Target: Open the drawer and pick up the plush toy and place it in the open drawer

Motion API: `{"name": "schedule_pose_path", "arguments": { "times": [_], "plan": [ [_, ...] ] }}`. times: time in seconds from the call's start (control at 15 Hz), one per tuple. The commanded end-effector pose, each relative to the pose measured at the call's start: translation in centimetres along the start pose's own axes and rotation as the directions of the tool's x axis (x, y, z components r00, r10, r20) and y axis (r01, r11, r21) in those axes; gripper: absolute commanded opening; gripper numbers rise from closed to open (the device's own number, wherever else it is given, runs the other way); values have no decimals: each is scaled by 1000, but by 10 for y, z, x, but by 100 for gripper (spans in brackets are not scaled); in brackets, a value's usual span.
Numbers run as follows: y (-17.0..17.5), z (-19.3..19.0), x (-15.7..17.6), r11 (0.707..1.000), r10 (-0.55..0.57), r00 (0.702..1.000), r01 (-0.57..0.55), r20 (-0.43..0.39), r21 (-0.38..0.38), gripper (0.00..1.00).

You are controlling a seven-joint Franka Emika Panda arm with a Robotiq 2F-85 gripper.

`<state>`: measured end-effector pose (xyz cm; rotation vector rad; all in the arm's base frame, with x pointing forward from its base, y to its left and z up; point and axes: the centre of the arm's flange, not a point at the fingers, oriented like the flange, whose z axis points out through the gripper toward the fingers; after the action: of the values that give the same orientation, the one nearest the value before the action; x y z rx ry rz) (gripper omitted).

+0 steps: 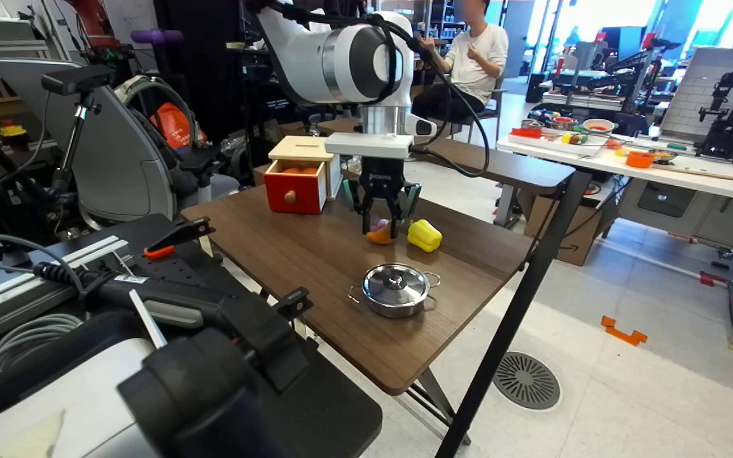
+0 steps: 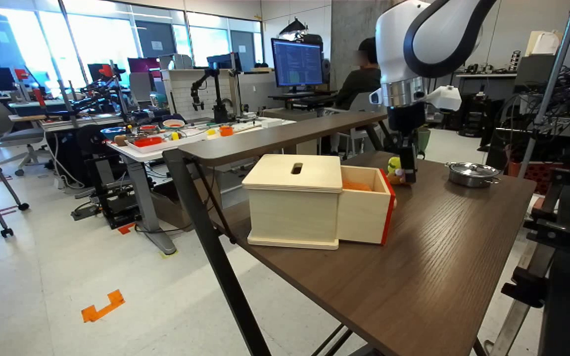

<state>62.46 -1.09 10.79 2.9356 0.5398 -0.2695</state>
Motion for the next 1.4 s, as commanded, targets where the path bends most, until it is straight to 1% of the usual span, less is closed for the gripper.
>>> {"name": "schedule_pose_path", "arguments": {
  "times": [0.0,0.2,0.27,0.47,0.87,1.13,1.33],
  "plan": [
    [1,2,12,1000,-9,999,9,33,-2,27],
    [-5,-9,12,1000,-23,999,23,25,1,3],
    [-8,-14,13,1000,-29,999,29,18,-3,1],
    [-22,-41,14,998,-52,998,51,-20,-23,0],
    [-59,-111,10,989,-123,987,113,-101,-96,0],
    [-95,-153,13,970,-217,966,198,-137,-142,0],
    [-133,-169,20,948,-305,940,287,-149,-136,0]
  ]
}}
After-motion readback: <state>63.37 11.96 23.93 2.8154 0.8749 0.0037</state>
